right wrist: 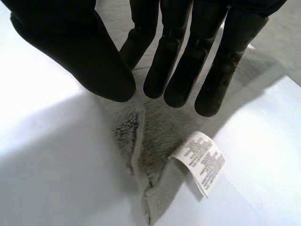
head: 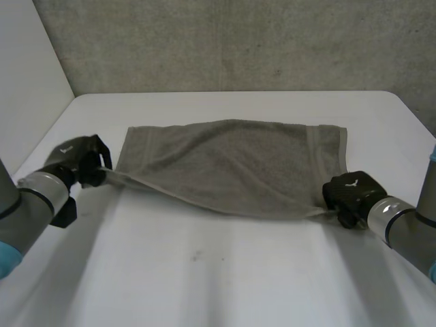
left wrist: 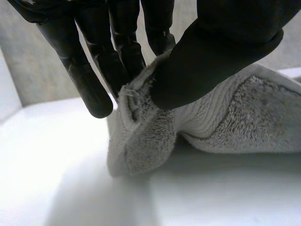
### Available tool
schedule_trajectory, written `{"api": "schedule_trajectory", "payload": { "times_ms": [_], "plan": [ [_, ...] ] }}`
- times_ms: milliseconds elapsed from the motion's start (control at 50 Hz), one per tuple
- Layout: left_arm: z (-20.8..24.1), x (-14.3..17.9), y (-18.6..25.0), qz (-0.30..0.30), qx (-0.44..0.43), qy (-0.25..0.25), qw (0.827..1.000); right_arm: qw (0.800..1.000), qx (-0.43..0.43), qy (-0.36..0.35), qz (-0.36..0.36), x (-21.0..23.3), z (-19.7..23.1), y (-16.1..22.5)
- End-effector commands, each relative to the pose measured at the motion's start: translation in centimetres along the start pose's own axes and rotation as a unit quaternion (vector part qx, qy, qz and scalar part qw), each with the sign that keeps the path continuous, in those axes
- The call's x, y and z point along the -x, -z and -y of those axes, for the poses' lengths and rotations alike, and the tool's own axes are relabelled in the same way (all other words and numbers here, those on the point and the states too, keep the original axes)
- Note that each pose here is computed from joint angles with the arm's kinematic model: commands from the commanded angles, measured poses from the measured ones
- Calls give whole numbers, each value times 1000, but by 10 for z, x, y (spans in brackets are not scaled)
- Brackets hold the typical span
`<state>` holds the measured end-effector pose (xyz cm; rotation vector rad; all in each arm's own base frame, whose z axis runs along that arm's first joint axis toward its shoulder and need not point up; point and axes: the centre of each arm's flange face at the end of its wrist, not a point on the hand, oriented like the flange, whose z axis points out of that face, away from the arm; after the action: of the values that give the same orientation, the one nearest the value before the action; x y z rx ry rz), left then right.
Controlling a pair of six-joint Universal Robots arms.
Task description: Fold the towel.
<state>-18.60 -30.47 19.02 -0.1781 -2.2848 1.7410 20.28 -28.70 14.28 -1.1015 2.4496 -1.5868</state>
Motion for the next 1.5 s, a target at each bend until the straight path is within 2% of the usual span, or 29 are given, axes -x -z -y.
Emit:
{"api": "schedule_trajectory", "payload": {
  "times_ms": [20,160,340,720,1060,1500],
  "plan": [
    [9,8,1,11,-13,5,1000,997,10,-75,-26,-19,-7,-5],
    [7,11,0,16,-12,6,1000,995,21,-91,-35,-28,-13,-5],
    [4,13,-2,19,-8,8,1000,991,68,-112,-7,-23,-25,2],
    [3,14,-2,19,-5,8,1000,992,60,-113,16,-19,-26,3],
    [2,13,-2,18,-3,8,1000,994,36,-101,2,-21,-30,-11],
    [-1,14,-3,18,1,9,1000,996,2,-87,-13,-36,-14,-32]
  ]
}}
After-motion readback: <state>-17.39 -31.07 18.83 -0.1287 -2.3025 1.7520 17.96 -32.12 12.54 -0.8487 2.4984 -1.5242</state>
